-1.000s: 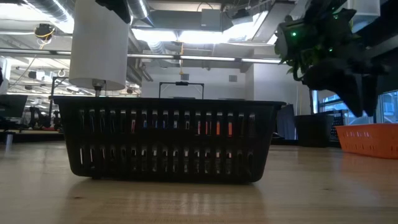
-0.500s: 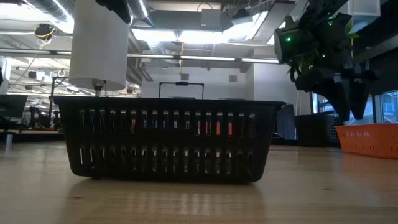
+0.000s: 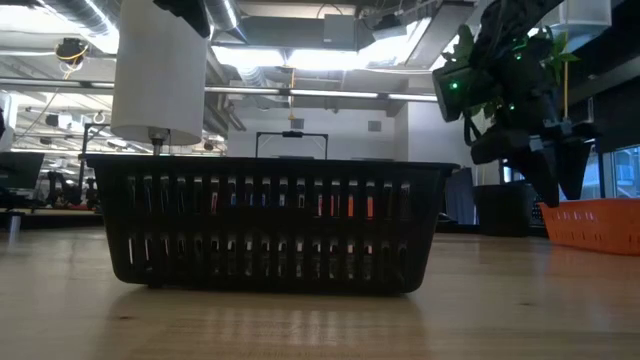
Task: Stack baskets by color
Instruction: Stack the orange basket on top of the orange basket on the table
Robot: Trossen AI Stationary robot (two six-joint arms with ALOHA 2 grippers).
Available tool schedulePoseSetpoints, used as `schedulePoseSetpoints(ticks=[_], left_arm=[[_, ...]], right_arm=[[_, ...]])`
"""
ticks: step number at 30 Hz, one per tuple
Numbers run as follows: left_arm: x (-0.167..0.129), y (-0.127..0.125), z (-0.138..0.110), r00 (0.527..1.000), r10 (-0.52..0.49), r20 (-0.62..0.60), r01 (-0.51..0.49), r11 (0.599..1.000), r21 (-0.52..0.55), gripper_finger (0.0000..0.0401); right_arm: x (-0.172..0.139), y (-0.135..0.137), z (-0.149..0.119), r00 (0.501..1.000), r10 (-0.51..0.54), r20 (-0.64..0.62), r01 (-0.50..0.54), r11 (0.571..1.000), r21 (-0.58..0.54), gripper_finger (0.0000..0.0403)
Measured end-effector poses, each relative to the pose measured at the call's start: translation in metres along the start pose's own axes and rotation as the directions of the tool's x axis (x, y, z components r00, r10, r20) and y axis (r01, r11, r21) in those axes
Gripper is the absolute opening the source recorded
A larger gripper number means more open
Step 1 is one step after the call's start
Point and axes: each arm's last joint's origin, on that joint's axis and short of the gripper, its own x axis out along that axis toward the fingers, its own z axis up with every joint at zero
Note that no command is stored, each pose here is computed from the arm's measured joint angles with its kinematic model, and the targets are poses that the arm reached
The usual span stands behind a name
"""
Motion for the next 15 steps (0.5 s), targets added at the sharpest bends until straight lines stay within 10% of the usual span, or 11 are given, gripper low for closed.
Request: schedulePoseSetpoints(ticks=[15], left_arm=[[0.000, 0.000, 0.000, 1.000, 0.000, 0.000, 0.000, 1.000, 0.000, 0.0001]], right_arm=[[0.017, -0.004, -0.001, 1.000, -0.010, -0.001, 0.010, 1.000, 0.029, 0.0111]])
